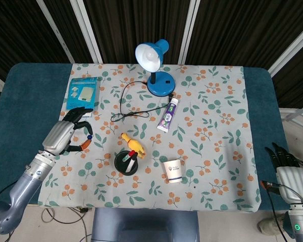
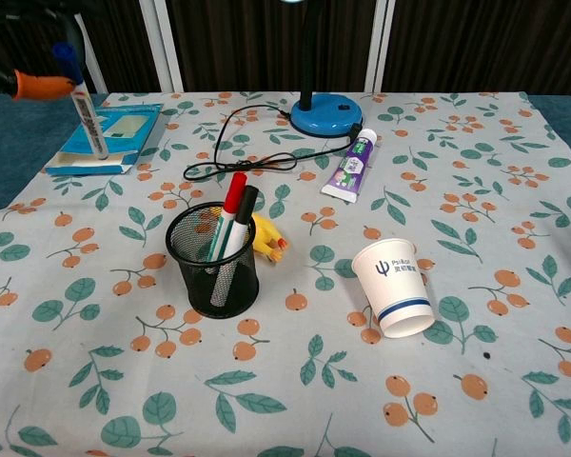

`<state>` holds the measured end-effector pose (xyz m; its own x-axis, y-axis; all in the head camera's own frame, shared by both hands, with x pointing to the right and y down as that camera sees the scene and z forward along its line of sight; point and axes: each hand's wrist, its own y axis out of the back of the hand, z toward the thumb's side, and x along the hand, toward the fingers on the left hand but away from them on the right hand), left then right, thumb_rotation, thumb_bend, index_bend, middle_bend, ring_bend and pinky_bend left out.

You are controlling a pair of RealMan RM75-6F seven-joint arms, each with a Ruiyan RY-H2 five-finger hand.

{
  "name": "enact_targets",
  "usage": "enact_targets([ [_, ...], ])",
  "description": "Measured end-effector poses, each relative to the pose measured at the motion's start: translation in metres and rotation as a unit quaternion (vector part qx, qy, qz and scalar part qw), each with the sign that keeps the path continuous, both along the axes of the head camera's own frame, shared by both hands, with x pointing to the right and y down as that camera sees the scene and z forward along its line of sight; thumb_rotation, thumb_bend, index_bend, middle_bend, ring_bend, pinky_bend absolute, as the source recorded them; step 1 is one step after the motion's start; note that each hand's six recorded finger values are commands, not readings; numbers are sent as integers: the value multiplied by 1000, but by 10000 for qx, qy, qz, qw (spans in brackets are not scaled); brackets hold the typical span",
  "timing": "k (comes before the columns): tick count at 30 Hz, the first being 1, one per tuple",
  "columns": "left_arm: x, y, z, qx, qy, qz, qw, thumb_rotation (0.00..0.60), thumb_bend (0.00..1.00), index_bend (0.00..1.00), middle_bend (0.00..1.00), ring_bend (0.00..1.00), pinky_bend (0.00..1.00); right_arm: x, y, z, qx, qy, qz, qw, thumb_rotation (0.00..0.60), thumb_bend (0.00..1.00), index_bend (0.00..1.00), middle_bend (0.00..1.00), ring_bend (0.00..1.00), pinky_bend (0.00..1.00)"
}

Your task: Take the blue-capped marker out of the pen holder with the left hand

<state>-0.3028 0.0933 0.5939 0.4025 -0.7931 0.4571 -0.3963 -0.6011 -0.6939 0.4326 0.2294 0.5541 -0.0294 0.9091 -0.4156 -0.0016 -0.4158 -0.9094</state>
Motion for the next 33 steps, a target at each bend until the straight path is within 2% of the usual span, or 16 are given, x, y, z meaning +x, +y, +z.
enact_targets([
  [5, -5, -2, 37, -346, -236, -171, 9990, 600, 387, 555, 105, 0, 0, 0, 0, 0, -8, -3, -2, 10000, 600, 133, 118, 51, 101, 182],
  [14, 16, -1, 73, -622, -466, -14, 9970, 600, 387, 544, 105, 0, 0, 0, 0, 0, -10, -10, -3, 10000, 600, 133, 118, 51, 101, 182],
  [20, 37, -6, 76, -699, -322, 41, 9970, 600, 387, 543, 104, 0, 0, 0, 0, 1, -28, -15, 12, 10000, 600, 133, 118, 51, 101, 182],
  [28, 52, -5, 83, -657, -492, 199, 9964, 600, 386, 529, 104, 0, 0, 1, 0, 1, -43, -26, 37, 10000, 600, 133, 118, 51, 101, 182],
  [33, 57, -6, 90, -739, -693, 234, 9946, 600, 340, 438, 97, 0, 0, 1, -1, 1, -47, -33, 37, 10000, 600, 133, 118, 51, 101, 182],
])
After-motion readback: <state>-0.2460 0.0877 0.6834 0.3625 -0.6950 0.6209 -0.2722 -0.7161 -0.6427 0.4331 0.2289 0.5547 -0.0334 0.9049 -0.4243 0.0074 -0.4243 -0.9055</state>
